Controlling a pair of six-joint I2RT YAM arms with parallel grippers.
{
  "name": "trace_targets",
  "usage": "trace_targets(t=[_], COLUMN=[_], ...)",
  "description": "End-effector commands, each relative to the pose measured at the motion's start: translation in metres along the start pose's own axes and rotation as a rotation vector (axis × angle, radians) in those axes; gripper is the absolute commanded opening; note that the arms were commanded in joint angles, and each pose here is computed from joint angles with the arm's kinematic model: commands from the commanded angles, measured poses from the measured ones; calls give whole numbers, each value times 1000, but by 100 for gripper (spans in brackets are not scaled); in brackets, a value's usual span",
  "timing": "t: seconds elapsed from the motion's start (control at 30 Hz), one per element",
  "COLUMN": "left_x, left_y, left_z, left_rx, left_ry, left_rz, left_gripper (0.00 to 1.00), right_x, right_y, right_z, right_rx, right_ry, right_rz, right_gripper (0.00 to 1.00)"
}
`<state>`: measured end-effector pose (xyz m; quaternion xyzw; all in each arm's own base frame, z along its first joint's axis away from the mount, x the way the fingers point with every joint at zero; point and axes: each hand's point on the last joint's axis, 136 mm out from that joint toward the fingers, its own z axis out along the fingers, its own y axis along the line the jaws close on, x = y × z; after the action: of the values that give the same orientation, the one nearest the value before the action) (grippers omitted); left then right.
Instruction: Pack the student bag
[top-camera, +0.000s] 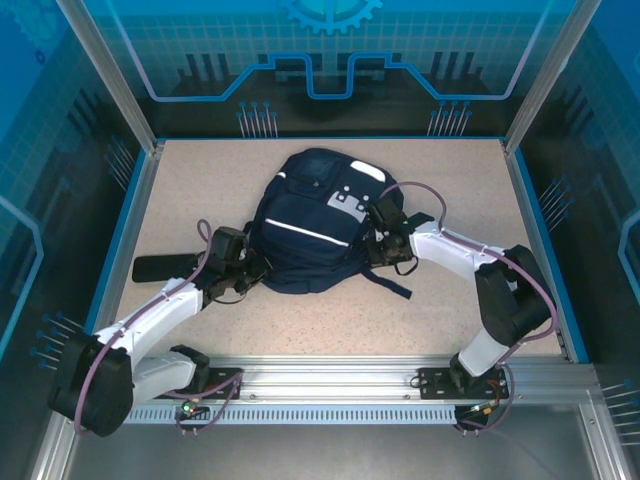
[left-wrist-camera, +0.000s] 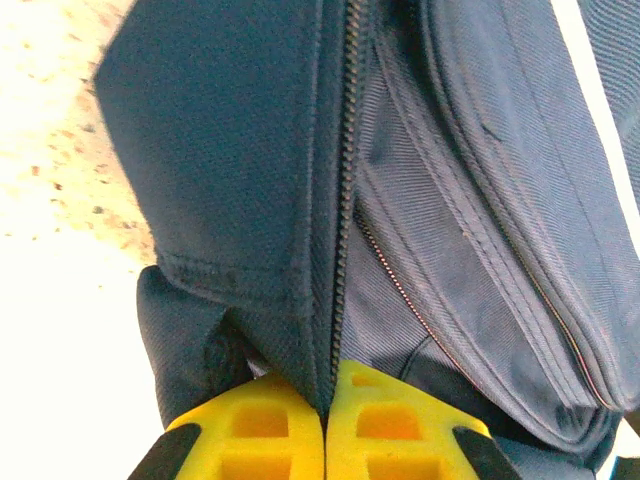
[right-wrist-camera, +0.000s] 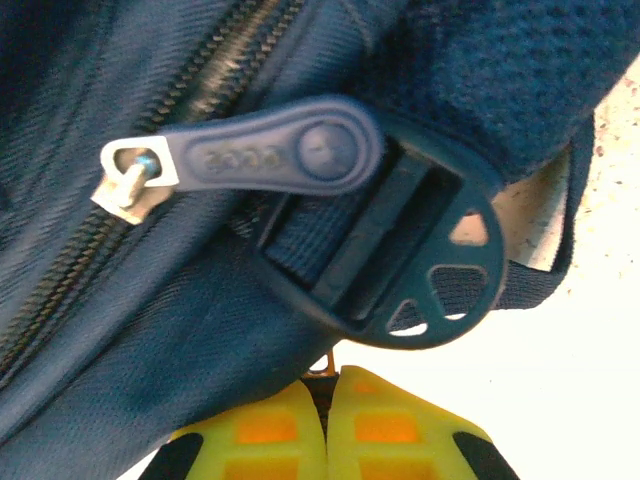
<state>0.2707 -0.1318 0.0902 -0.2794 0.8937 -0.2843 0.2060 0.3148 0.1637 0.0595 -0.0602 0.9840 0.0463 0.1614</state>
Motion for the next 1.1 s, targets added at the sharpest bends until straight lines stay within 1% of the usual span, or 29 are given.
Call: trace_targets(t=[0.0, 0.07, 0.1, 0.13, 0.17, 0.2, 0.23, 0.27, 0.3, 0.37, 0.5, 0.57, 0.63, 0.73, 0.9, 0.97, 1.0, 1.03, 1.07], left_x=[0, 3, 5, 6, 7, 8, 8, 8, 7, 6, 4, 6, 9, 19, 45, 53, 55, 55, 53], left_y=[0, -12, -16, -22, -26, -29, -31, -34, -36, -39, -56, -68, -81, -106, -136, -142, -145, -148, -152], left_z=[-6, -9, -11, -13, -16, -18, -20, -23, -25, -30, -34, -33, -29, -18, 9, 20, 26, 32, 39], left_rx=[28, 67, 76, 88, 95, 93, 94, 95, 91, 80, 61, 57, 49, 30, -32, -61, -78, -97, -124], left_ry=[4, 23, 29, 35, 40, 40, 39, 38, 34, 29, 28, 34, 45, 66, 111, 134, 143, 149, 154], left_rz=[58, 99, 120, 143, 169, 193, 210, 235, 260, 310, 444, 524, 614, 805, 1228, 1359, 1407, 1432, 1439], left_gripper=[3, 13, 22, 33, 43, 50, 55, 58, 61, 65, 72, 76, 80, 85, 89, 89, 89, 90, 90], right_x=[-30, -35, -37, -39, -40, -41, -41, -40, -40, -38, -35, -34, -33, -32, -31, -32, -32, -24, -24], right_y=[-28, -24, -22, -21, -18, -17, -15, -14, -15, -16, -23, -28, -33, -38, -52, -58, -62, -65, -70], right_z=[-5, -8, -9, -11, -13, -15, -18, -21, -27, -39, -65, -75, -83, -91, -97, -100, -101, -94, -94], right_rx=[82, 60, 49, 33, 13, -2, -18, -31, -40, -68, -130, -152, -176, -212, -244, -255, -261, -260, -260], right_ry=[-75, -83, -86, -86, -86, -90, -96, -106, -122, -158, -233, -262, -287, -312, -328, -332, -334, -311, -312], right_rz=[62, 63, 65, 63, 59, 54, 50, 49, 53, 63, 116, 145, 165, 196, 264, 285, 298, 311, 325], right_gripper=[0, 0, 0, 0, 4, 9, 14, 22, 34, 51, 75, 82, 87, 92, 96, 99, 100, 100, 100])
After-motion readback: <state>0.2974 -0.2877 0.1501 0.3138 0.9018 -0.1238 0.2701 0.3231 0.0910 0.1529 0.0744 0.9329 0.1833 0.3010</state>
